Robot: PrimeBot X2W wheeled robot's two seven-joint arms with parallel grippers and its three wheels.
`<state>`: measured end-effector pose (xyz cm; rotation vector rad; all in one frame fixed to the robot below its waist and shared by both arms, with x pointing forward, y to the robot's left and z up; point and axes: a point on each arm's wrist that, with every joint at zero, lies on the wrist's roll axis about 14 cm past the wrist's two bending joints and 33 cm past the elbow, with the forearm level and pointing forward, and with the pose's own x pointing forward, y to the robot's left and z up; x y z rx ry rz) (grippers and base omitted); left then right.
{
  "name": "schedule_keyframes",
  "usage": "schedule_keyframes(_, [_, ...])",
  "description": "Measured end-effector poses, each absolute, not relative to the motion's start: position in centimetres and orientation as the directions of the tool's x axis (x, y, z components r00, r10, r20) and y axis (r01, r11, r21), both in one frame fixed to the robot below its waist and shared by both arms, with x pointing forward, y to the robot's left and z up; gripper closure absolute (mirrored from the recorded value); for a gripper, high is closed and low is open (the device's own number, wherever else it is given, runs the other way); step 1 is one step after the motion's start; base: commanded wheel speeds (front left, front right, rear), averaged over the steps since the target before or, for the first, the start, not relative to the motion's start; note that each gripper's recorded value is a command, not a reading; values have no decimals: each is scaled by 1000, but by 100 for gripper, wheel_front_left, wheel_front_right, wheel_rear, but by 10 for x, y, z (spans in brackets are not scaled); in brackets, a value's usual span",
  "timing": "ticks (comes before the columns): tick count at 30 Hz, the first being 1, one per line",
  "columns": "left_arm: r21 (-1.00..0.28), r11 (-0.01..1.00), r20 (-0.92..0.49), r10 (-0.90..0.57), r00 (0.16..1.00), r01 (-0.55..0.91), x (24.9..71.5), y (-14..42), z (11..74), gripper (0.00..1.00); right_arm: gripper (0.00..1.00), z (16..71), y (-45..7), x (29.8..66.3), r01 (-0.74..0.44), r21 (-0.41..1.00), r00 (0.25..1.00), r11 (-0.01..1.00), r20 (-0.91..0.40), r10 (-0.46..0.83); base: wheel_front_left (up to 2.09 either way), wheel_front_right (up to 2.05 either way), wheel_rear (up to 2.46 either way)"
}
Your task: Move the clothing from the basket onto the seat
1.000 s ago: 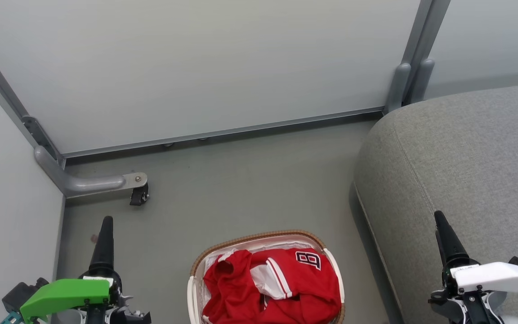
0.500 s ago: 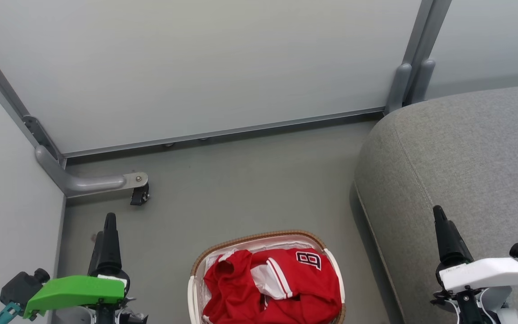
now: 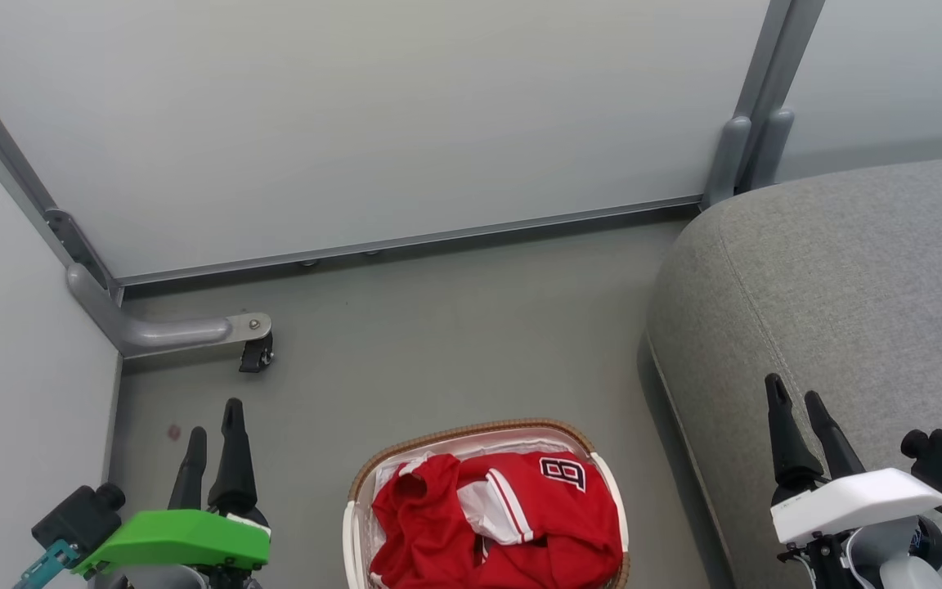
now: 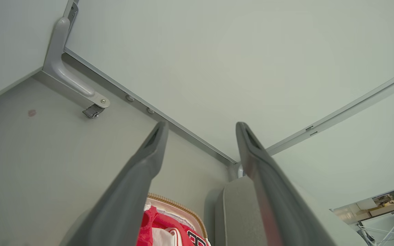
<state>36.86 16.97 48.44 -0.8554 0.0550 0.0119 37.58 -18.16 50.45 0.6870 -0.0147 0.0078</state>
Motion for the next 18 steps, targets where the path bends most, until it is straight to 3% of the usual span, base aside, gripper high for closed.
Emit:
schedule_keyframes(5, [-683,731,-62,-37,997,-16,364,162,479,0,0,505,-178,375,-28,574,1000,819,25,16,0,0,0])
schedule_keyframes(18, [-580,815,-81,-37,996,-17,358,162,469,0,0,507,-171,374,-58,429,998,901,42,45,0,0,0])
